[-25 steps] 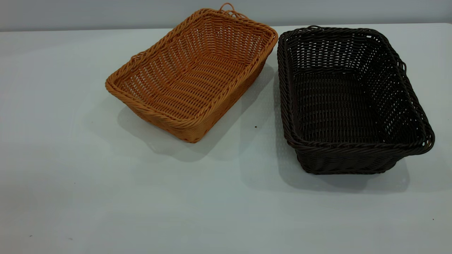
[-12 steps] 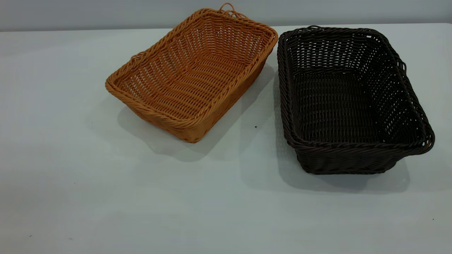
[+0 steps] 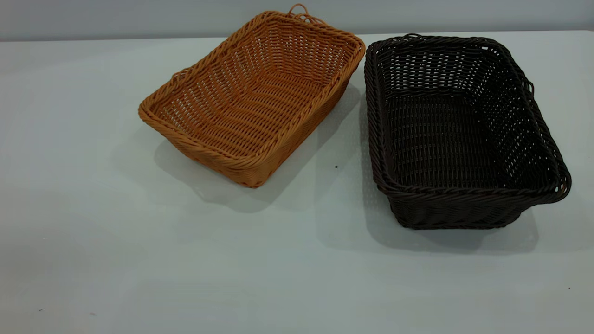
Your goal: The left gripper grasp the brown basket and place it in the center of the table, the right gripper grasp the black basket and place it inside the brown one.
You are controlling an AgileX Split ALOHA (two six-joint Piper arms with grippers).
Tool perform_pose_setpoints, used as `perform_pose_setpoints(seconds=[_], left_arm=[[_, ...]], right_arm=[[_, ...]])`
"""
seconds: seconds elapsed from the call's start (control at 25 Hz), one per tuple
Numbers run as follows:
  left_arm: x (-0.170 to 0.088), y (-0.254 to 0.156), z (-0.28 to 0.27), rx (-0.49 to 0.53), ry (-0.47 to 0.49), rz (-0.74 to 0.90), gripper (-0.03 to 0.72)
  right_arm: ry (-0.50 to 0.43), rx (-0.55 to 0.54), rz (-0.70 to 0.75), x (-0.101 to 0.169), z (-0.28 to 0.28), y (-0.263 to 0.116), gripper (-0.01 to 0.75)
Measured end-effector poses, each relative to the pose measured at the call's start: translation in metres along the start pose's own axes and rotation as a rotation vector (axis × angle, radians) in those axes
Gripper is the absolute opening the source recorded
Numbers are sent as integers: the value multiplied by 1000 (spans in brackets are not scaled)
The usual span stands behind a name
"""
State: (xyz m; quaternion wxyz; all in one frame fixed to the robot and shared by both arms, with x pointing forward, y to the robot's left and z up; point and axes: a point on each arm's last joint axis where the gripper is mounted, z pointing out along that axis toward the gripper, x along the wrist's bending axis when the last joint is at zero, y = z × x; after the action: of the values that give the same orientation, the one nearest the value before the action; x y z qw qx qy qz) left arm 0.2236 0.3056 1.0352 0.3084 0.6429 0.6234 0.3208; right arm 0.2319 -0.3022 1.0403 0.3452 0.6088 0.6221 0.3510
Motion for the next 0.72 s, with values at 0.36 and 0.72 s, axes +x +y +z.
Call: perform_pose_setpoints(seconds=[0.36, 0.72], left_arm=[[1, 21, -13, -58, -1, -48, 498], [-1, 120, 23, -46, -7, -31, 498]], right_arm=[[0, 0, 0, 0, 0, 0, 572], [0, 0, 0, 0, 0, 0, 572]])
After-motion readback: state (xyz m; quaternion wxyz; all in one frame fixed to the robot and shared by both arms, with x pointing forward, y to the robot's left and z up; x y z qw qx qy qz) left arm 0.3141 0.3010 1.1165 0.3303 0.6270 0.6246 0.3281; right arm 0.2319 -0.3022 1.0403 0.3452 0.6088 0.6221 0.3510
